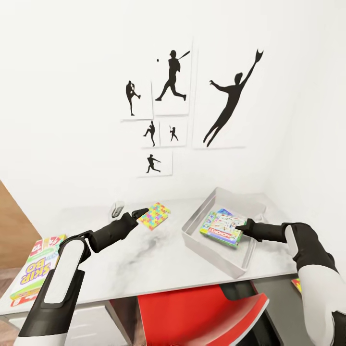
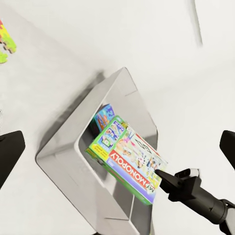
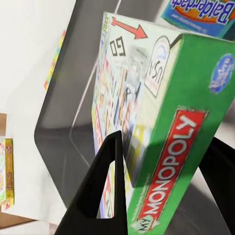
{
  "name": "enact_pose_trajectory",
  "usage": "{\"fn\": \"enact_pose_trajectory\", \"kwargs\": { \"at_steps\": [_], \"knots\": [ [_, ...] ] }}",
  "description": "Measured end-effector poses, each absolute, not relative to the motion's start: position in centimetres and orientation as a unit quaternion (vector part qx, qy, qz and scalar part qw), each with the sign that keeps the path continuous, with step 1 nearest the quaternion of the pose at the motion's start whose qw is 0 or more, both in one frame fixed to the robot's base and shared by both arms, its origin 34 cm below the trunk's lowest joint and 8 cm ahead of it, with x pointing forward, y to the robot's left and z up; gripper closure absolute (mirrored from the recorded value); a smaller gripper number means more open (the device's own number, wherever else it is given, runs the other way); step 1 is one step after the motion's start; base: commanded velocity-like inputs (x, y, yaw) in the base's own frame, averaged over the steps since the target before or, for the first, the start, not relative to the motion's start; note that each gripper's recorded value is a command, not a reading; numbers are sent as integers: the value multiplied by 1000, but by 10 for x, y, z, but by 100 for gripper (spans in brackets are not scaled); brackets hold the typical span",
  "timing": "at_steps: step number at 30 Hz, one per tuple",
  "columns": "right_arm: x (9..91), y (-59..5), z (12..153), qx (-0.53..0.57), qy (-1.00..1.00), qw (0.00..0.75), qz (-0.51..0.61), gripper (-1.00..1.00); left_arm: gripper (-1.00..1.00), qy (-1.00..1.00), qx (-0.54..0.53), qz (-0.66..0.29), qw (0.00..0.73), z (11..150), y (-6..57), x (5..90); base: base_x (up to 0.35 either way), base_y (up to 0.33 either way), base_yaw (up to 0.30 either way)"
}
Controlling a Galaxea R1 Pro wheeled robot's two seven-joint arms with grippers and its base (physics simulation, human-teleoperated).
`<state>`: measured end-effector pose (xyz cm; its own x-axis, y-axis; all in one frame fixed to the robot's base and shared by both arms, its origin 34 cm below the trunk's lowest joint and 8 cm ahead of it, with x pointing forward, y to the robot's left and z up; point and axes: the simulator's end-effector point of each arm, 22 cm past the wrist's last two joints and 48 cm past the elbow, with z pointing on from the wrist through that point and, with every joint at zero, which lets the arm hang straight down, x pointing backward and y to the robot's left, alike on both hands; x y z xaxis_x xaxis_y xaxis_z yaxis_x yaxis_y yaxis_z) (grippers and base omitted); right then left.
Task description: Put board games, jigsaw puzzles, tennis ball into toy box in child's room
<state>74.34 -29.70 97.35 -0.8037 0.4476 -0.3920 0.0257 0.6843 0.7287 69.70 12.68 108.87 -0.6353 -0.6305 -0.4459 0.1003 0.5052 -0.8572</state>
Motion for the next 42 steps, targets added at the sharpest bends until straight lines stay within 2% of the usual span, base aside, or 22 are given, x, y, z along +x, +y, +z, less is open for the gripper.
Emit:
{"fn": "enact_pose_trajectory", "kwargs": {
  "at_steps": [42],
  "knots": [
    [743,-294,962,137,875,274,376,100,-100,778,-175,-466,384,1078,127,699,0,0,0]
  ]
}}
